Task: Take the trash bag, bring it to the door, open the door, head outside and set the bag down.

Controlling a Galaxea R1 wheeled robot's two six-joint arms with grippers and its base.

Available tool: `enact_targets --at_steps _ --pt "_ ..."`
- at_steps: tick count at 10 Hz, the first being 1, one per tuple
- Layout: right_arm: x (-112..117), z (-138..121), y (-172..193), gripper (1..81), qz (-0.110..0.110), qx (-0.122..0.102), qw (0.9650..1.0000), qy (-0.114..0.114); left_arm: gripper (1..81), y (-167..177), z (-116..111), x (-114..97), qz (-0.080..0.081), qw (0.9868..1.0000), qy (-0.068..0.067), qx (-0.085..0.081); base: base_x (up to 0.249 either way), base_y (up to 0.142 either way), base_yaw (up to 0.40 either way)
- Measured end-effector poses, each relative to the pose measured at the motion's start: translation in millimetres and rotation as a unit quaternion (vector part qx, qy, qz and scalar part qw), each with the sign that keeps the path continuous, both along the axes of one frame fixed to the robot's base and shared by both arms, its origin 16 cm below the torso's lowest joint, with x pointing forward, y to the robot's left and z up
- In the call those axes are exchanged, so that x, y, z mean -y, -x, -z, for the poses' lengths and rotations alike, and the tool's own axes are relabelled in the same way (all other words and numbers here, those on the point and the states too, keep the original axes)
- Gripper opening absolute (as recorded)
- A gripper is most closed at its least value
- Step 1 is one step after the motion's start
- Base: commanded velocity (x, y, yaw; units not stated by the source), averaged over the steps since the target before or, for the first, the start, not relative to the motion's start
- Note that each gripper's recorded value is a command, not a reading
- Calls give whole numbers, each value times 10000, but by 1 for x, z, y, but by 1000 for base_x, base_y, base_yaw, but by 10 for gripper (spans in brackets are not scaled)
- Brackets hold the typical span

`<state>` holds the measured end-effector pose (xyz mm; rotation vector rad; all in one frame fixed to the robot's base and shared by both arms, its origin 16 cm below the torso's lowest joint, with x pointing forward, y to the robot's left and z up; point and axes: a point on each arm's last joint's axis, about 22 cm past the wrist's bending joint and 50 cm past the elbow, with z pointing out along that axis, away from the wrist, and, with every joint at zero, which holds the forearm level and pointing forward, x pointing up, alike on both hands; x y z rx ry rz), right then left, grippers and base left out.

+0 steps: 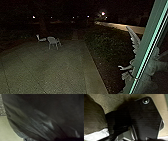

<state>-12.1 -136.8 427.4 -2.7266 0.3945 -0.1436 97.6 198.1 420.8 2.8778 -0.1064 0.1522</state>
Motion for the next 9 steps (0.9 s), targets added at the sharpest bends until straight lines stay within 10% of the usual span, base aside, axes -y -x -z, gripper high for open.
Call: enact_targets --at_steps 9 --pt "3 0 -2 811 3 7 10000 25 10 -2 0 0 6 10000 4 -2 80 69 0"
